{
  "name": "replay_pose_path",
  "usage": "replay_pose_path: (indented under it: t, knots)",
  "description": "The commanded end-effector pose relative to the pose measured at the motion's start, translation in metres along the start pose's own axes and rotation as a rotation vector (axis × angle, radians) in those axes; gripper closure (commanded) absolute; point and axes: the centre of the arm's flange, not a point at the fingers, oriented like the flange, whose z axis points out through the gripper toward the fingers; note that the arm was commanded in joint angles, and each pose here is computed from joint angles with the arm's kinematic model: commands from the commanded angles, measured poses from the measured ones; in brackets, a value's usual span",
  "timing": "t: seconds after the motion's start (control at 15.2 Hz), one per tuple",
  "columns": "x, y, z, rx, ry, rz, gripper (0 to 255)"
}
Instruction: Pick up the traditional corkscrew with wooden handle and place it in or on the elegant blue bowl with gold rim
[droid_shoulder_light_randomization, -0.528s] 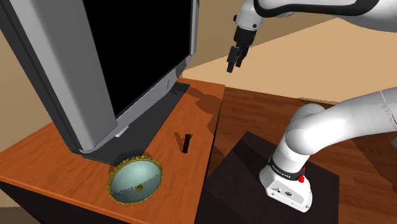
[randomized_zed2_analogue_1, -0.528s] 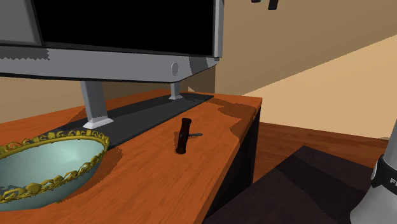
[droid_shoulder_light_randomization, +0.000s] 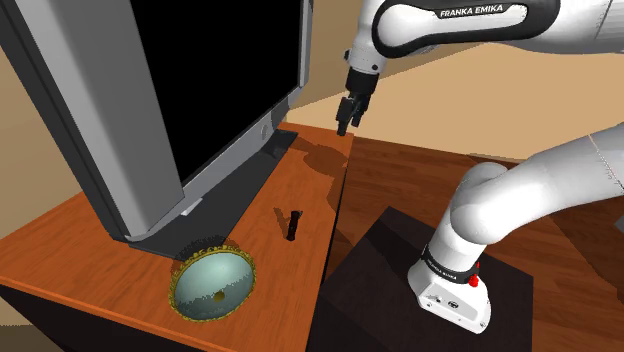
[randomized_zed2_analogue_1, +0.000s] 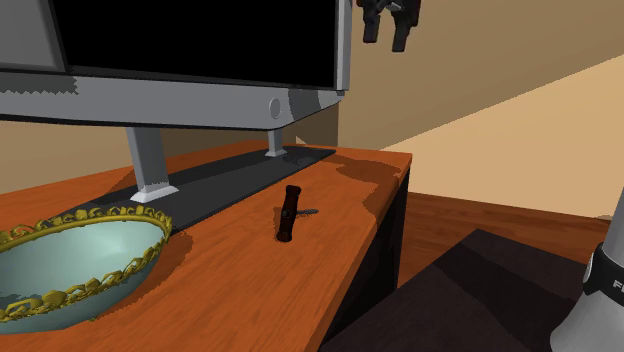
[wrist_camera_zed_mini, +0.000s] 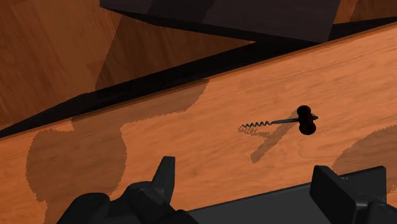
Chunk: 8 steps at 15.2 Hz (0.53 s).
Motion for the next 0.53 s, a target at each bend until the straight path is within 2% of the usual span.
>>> replay_pose_path:
  t: [0.0, 0.46]
  knots:
    - [0.005, -0.011, 0.024, 0.016, -0.01, -0.004, 0]
    - [0.03, -0.054, 0.099, 0.071, -0.048, -0.022, 0]
